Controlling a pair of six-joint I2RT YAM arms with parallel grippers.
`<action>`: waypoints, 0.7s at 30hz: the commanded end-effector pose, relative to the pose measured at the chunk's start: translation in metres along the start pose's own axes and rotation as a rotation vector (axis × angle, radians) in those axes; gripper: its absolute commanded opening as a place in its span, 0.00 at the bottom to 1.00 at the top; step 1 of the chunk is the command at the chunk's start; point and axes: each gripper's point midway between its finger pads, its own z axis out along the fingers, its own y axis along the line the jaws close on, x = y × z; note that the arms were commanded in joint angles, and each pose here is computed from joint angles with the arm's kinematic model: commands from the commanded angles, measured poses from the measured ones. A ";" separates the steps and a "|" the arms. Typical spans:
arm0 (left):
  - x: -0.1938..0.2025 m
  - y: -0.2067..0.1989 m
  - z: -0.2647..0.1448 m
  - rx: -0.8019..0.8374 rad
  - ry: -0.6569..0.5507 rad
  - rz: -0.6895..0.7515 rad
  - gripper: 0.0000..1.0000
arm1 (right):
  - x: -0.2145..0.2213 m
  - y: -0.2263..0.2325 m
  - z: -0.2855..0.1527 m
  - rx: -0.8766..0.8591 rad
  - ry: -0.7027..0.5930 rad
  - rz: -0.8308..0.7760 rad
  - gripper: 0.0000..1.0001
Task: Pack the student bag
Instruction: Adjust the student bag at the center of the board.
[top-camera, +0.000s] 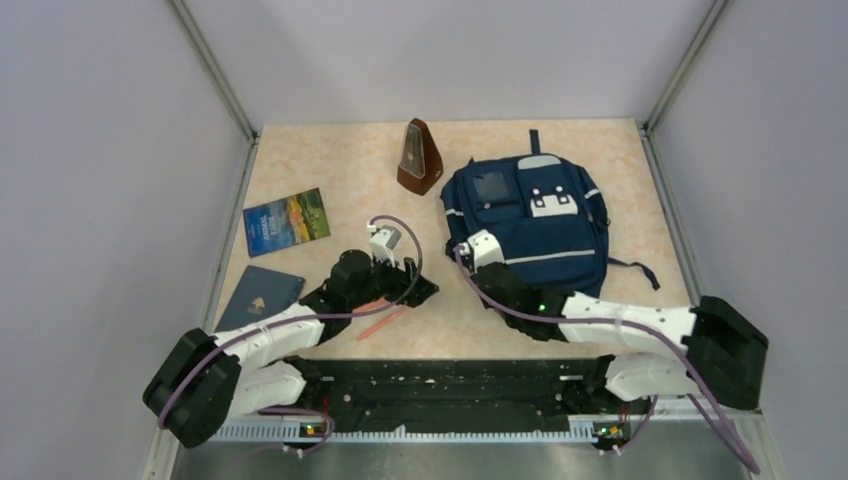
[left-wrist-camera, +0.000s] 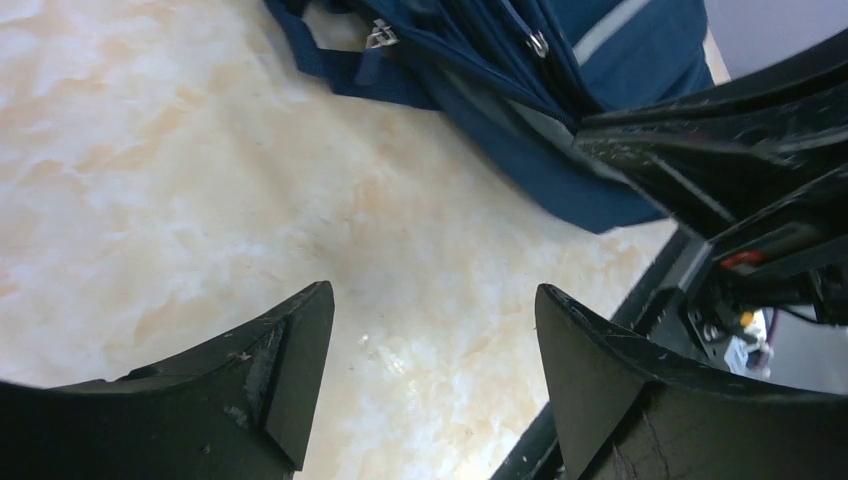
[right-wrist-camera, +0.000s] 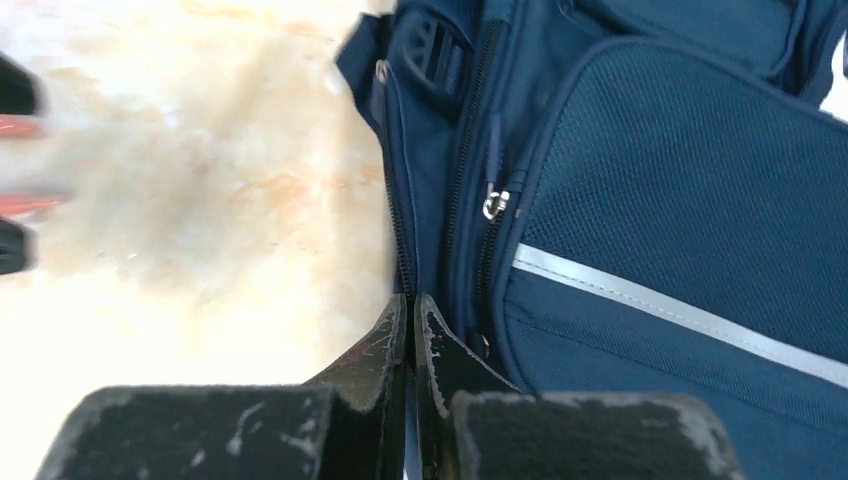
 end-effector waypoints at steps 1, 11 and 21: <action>-0.010 -0.041 0.002 0.179 -0.028 0.116 0.78 | -0.029 0.023 -0.033 -0.244 -0.103 -0.002 0.00; -0.022 -0.080 0.000 0.305 -0.098 0.201 0.75 | -0.040 0.024 -0.064 -0.359 -0.166 0.083 0.00; -0.012 -0.063 0.030 0.246 -0.030 0.252 0.60 | -0.054 0.013 -0.088 -0.390 -0.240 0.151 0.00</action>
